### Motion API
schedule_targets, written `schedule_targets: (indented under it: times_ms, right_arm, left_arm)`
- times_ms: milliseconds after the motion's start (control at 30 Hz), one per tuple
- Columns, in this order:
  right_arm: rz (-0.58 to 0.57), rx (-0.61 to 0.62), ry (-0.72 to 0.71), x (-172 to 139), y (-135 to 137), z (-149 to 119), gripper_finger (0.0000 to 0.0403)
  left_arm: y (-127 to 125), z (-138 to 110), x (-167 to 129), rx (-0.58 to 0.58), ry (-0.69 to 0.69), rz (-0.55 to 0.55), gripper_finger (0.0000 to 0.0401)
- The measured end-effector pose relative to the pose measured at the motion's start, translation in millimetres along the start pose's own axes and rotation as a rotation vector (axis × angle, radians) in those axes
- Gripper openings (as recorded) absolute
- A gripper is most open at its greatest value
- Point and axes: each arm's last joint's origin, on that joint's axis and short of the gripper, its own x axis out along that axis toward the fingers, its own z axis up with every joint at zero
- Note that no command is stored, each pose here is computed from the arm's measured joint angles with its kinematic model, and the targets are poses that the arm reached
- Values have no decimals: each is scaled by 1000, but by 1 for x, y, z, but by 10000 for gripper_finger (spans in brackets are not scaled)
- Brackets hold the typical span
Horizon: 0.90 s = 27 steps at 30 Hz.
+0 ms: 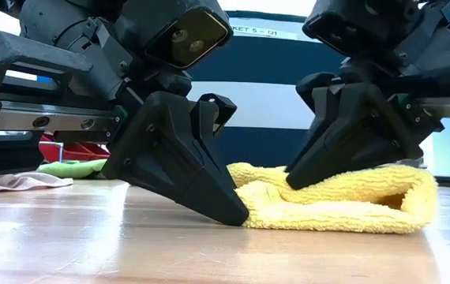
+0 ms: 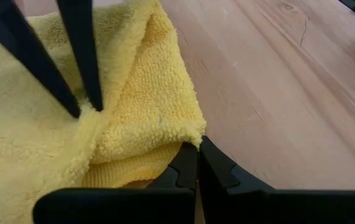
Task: Fold towel
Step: Fold the yellow towel
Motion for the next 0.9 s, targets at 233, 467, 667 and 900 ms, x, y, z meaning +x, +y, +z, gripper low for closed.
schedule_targets:
  times_ms: [233,467,667,900]
  right_arm:
    - [5,-18,9,-2,3,-2,2]
    - [45,-75,-12,-11,19,-3,1]
    - [78,-115,-26,-21,36,-8,0]
    - [15,-147,-111,-41,37,6,0]
  left_arm:
    - [0,0,0,0,-1,10,3]
    - [0,0,0,0,-1,14,3]
    - [0,0,0,0,2,15,3]
    - [1,0,0,-2,2,17,3]
